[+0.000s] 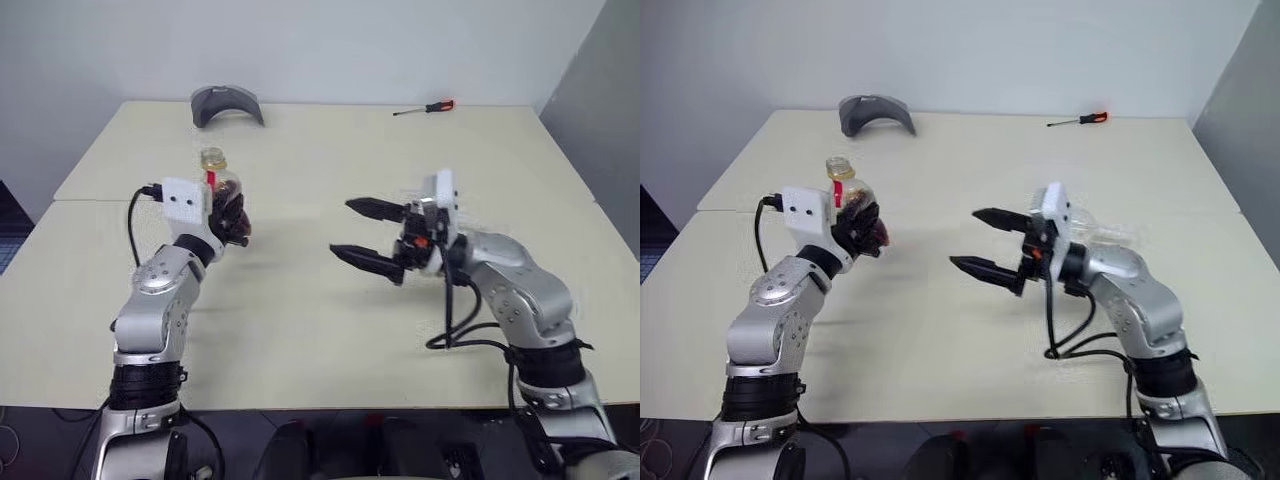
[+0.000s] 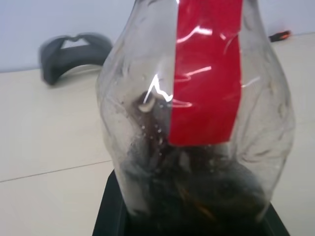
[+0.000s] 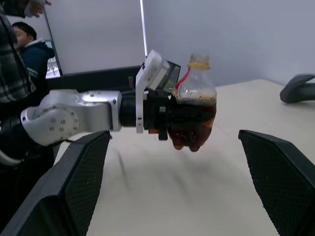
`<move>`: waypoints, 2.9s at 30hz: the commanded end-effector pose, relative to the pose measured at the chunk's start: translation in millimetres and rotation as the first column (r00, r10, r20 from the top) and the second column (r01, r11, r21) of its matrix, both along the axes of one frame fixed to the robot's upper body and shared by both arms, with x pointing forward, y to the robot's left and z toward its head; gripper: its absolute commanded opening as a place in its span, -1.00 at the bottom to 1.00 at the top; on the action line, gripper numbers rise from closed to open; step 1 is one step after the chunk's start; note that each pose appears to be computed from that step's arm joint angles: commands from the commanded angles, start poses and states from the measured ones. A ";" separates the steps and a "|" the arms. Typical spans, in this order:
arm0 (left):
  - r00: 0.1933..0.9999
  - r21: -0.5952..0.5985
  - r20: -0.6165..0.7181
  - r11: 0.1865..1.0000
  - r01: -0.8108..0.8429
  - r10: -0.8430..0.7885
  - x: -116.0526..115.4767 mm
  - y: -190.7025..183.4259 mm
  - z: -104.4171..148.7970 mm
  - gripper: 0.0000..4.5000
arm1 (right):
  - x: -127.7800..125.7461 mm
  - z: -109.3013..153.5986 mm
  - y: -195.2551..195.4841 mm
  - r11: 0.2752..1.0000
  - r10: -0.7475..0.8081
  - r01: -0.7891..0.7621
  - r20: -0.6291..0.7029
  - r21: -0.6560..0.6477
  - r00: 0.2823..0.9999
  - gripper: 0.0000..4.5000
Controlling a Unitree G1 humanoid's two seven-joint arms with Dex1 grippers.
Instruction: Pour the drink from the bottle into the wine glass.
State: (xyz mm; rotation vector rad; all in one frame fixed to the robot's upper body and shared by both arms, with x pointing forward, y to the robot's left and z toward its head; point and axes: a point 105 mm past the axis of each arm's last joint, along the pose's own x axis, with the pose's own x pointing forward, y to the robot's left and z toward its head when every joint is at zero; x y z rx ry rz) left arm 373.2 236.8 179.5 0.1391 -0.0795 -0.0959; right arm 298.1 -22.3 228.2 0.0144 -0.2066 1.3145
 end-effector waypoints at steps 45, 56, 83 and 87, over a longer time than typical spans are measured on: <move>0.998 -0.184 0.051 0.982 0.037 -0.028 -5.7 15.0 -46.6 0.99 | 17.9 5.7 30.9 0.981 -0.172 0.176 -0.052 0.081 0.984 1.00; 1.000 -0.188 0.024 0.982 -0.003 0.008 -43.9 8.8 -44.8 0.99 | 17.6 6.4 29.0 0.980 -0.174 0.178 -0.048 0.087 0.984 1.00; 0.581 -0.152 -0.150 0.599 0.786 -0.800 -121.9 -121.9 -15.1 0.99 | 51.2 -76.8 -120.6 0.613 -0.390 0.658 0.557 -0.437 0.733 1.00; 0.516 -0.141 -0.155 0.536 0.832 -0.842 -120.0 -129.6 -14.4 0.99 | 67.7 -77.6 -142.6 0.515 -0.376 0.731 0.648 -0.448 0.663 1.00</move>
